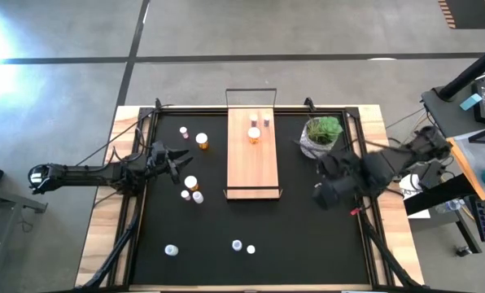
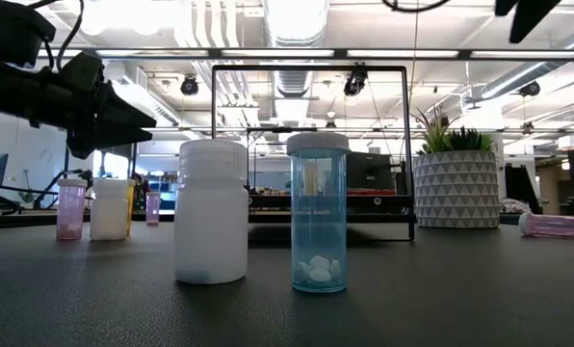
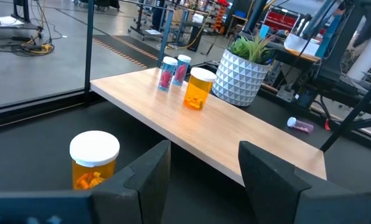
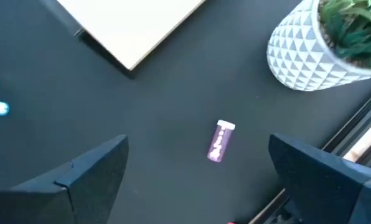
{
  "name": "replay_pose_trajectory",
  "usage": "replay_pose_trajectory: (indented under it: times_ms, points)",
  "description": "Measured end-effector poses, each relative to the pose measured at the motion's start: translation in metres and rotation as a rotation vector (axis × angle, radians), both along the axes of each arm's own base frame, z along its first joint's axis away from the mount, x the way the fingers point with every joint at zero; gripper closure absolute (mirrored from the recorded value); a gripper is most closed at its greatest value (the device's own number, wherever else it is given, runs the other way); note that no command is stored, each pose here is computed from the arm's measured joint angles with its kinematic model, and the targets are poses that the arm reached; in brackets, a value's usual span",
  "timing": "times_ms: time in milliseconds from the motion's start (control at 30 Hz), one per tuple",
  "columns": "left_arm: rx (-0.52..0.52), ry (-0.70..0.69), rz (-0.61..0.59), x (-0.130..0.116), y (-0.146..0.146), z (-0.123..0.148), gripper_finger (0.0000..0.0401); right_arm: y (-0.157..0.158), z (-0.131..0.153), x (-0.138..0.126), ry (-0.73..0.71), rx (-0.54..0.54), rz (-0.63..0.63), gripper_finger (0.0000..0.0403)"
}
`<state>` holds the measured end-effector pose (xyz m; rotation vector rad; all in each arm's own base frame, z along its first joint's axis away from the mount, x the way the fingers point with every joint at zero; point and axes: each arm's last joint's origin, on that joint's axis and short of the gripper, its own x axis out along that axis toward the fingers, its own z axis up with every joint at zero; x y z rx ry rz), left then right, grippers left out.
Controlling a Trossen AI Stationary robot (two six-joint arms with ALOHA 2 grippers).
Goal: Pick and place medicine bottles onto shelf by color
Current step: Put the bottom right pink pill bottle on the shelf
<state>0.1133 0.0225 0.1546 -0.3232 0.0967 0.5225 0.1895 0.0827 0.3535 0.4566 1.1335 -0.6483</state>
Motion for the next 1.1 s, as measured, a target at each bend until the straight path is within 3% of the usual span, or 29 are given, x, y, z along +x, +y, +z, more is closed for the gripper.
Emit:
replay_pose_trajectory:
  times_ms: [233,600,967,1100]
  points:
    - [0.0,0.0,0.0,0.0,0.0,0.0,0.0228,0.019,-0.019,-0.01,0.056,-0.036,-0.018,0.0025]
    - [0.0,0.0,0.001,0.0,0.0,0.0,0.0228,0.01,-0.05,-0.026,0.156,-0.074,-0.049,0.0025]
    - [0.0,0.0,0.0,0.0,0.0,0.0,0.0228,0.014,-0.061,-0.022,0.168,-0.08,0.073,0.0025]
    - [0.0,0.0,0.0,0.0,0.0,0.0,0.0228,0.012,-0.073,-0.023,0.188,-0.115,0.025,0.0025]
